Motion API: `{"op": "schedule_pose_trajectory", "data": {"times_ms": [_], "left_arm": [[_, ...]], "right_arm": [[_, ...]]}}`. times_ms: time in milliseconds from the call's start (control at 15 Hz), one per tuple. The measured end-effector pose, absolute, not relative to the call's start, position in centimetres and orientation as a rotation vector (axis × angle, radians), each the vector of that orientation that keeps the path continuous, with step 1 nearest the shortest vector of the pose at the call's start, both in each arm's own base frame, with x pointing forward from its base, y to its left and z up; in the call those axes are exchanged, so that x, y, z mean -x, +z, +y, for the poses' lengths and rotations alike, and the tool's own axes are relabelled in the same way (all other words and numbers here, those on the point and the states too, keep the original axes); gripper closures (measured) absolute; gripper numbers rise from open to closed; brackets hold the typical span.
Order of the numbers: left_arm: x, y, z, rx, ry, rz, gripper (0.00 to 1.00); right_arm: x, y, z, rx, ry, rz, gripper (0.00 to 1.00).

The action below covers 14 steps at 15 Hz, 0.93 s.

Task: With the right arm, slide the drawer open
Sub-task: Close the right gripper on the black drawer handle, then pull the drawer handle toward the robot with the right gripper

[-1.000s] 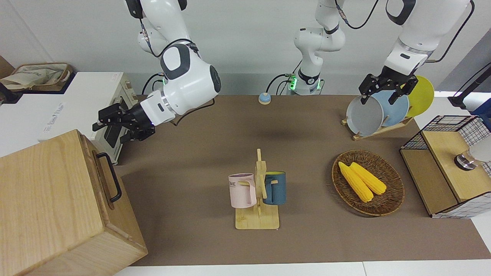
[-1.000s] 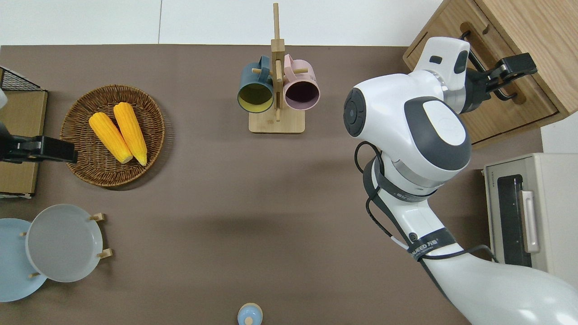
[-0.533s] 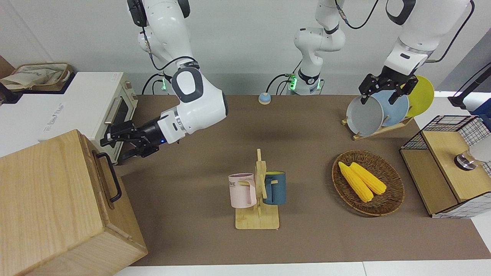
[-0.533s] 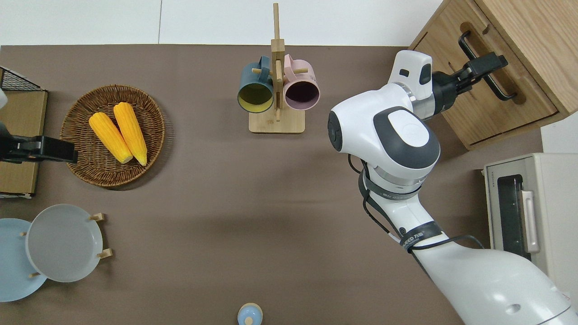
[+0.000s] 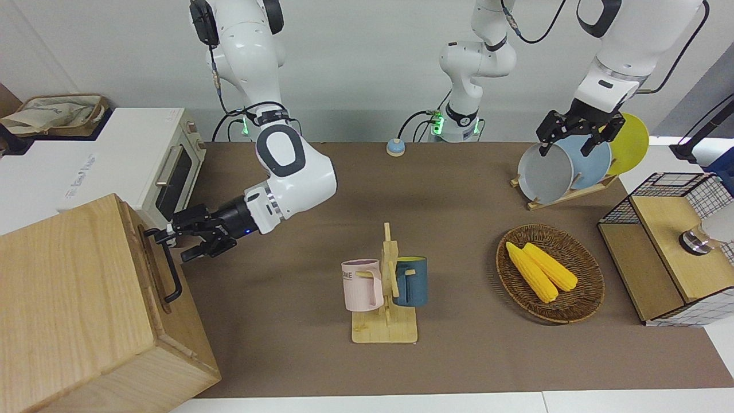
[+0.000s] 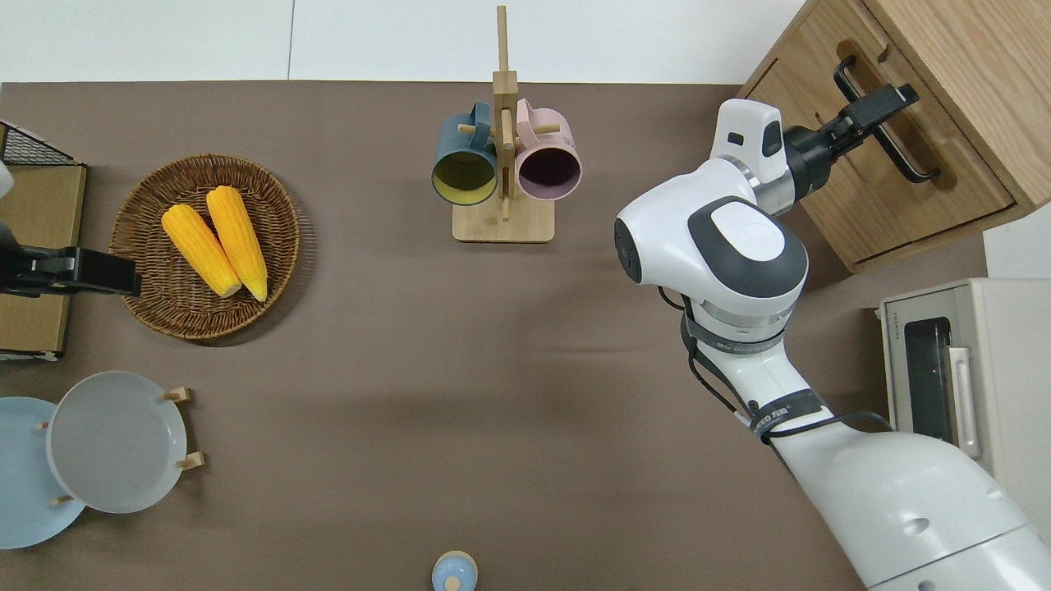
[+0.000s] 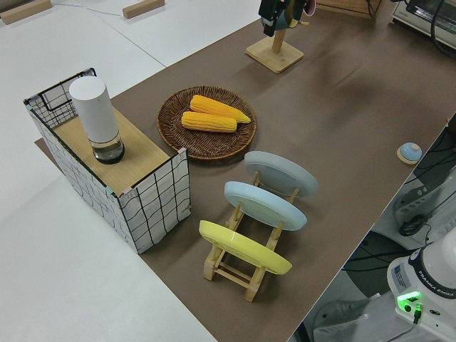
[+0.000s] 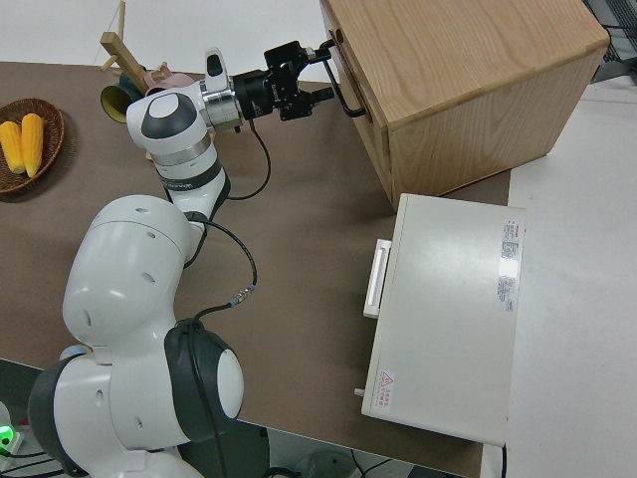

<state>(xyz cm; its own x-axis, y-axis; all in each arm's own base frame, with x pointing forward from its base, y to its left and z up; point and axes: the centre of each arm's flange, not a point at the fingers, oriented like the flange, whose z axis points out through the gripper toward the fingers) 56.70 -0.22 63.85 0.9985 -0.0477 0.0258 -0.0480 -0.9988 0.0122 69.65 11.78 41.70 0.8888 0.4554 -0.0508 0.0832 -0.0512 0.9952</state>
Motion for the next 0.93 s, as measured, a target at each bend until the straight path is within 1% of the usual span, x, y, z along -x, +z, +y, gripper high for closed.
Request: {"op": "schedule_pose_trajectory", "data": {"times_ms": [267, 400, 667, 800, 867, 933], "left_arm": [[-56.7, 63.9, -0.2, -3.128, 0.040, -0.075, 0.00], [-56.7, 63.9, -0.2, -3.128, 0.040, -0.075, 0.00], [-56.7, 63.9, -0.2, -3.128, 0.040, -0.075, 0.01], [-56.7, 63.9, -0.2, -3.128, 0.040, -0.075, 0.00], [-56.7, 63.9, -0.2, -3.128, 0.040, -0.075, 0.00], [-56.7, 63.9, -0.2, -3.128, 0.040, -0.075, 0.00]], "right_arm": [[-70.0, 40.7, 11.3, -1.594, 0.331, 0.446, 0.02], [-70.0, 40.5, 11.3, -1.595, 0.333, 0.446, 0.06], [-69.9, 40.2, 11.7, -1.594, 0.333, 0.455, 0.48], [-69.9, 40.0, 11.9, -1.594, 0.333, 0.459, 0.68], [-69.9, 40.1, 12.0, -1.587, 0.336, 0.457, 0.80], [-69.9, 40.0, 12.0, -1.591, 0.345, 0.448, 0.82]]}}
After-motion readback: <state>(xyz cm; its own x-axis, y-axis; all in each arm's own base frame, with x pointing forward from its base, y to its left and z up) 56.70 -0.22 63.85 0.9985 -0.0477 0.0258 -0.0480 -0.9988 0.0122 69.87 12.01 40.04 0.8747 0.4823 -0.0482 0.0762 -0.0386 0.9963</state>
